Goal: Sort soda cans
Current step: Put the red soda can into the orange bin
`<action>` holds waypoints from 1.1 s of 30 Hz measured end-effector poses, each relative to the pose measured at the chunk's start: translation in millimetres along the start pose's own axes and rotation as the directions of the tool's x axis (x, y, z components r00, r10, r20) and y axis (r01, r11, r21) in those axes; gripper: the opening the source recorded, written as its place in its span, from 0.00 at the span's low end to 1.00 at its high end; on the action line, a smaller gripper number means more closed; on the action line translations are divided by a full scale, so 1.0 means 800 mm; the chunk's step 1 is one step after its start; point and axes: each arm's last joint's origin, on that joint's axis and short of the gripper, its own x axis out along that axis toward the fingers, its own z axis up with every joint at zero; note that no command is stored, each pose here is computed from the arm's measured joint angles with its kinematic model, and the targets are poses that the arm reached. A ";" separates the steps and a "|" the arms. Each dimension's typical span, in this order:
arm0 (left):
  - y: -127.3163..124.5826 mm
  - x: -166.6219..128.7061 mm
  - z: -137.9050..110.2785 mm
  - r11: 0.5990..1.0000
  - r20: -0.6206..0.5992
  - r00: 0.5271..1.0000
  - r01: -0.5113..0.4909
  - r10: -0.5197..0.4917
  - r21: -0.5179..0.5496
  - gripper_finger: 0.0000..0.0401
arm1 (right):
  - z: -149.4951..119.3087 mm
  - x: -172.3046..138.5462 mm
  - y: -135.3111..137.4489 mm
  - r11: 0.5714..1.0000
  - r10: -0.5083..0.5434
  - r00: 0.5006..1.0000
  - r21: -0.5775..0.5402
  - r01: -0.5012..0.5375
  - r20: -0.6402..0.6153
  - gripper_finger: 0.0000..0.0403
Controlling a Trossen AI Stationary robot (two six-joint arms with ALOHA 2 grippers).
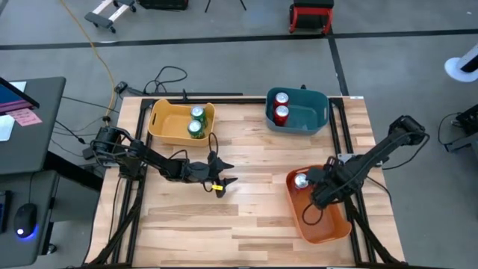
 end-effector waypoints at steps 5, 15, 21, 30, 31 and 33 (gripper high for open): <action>0.000 0.000 -0.001 1.000 -0.005 1.000 0.000 0.000 0.002 0.65 | 0.004 0.001 -0.002 1.000 0.007 1.000 0.006 -0.007 -0.002 0.72; -0.001 0.000 -0.001 1.000 -0.005 1.000 0.002 -0.002 0.002 0.65 | 0.005 0.009 -0.005 0.999 -0.007 1.000 0.051 0.008 -0.025 0.83; -0.001 0.000 -0.001 1.000 -0.004 1.000 0.003 -0.003 0.002 0.65 | 0.005 0.009 -0.004 0.998 -0.005 1.000 0.062 0.007 -0.024 0.84; -0.001 0.000 0.000 1.000 -0.003 1.000 0.003 -0.003 0.001 0.65 | 0.004 0.009 -0.003 0.997 0.024 0.998 0.076 -0.020 -0.059 0.85; -0.001 0.000 0.000 1.000 -0.002 1.000 0.004 -0.004 0.001 0.65 | 0.004 0.009 -0.002 0.996 0.038 0.997 0.078 -0.033 -0.068 0.85; -0.001 0.000 0.001 1.000 0.007 1.000 0.006 -0.006 -0.003 0.65 | 0.004 0.009 0.000 0.995 0.061 0.995 0.081 -0.054 -0.082 0.85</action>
